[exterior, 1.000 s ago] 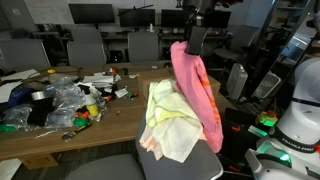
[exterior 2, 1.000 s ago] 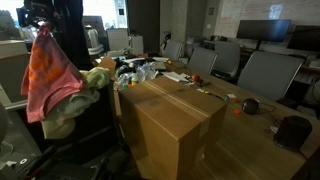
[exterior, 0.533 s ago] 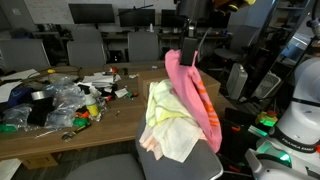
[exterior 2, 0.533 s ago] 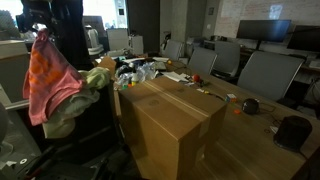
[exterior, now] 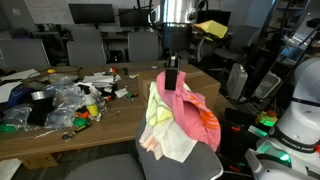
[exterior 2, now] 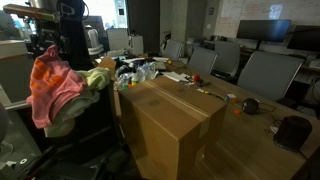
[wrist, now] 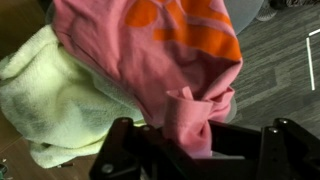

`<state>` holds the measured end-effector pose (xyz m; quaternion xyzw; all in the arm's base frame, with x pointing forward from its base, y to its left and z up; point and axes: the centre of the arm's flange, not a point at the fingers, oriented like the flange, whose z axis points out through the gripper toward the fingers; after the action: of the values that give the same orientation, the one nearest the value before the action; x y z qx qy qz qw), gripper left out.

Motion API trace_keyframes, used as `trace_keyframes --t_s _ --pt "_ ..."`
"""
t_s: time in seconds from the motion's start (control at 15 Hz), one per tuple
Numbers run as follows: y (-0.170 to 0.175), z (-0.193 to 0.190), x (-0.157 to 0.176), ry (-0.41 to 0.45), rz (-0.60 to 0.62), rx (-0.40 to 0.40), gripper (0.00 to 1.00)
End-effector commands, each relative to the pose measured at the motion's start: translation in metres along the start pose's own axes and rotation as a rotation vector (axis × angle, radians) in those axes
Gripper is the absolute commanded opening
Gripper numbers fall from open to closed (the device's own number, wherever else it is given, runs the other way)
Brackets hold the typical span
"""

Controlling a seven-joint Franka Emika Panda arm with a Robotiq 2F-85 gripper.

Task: Move all the clothes from the box to the backrest of the chair

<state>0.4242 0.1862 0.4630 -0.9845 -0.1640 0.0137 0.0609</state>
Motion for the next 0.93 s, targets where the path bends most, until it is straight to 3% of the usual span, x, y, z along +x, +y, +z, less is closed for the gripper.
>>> trace_keyframes --t_s 0.0,0.4,0.47,0.53,0.67,0.87 --pt "-0.001 0.023 0.014 -0.007 0.029 -0.068 0.00" --pt "0.012 0.044 0.026 -0.038 0.102 -0.141 0.00" --pt "0.014 0.046 0.026 -0.043 0.107 -0.154 0.04" --pt "0.015 0.045 0.026 -0.044 0.109 -0.168 0.27" --pt "0.017 0.043 0.024 -0.043 0.105 -0.199 0.30" --pt "0.021 0.039 0.022 -0.025 0.091 -0.264 0.51"
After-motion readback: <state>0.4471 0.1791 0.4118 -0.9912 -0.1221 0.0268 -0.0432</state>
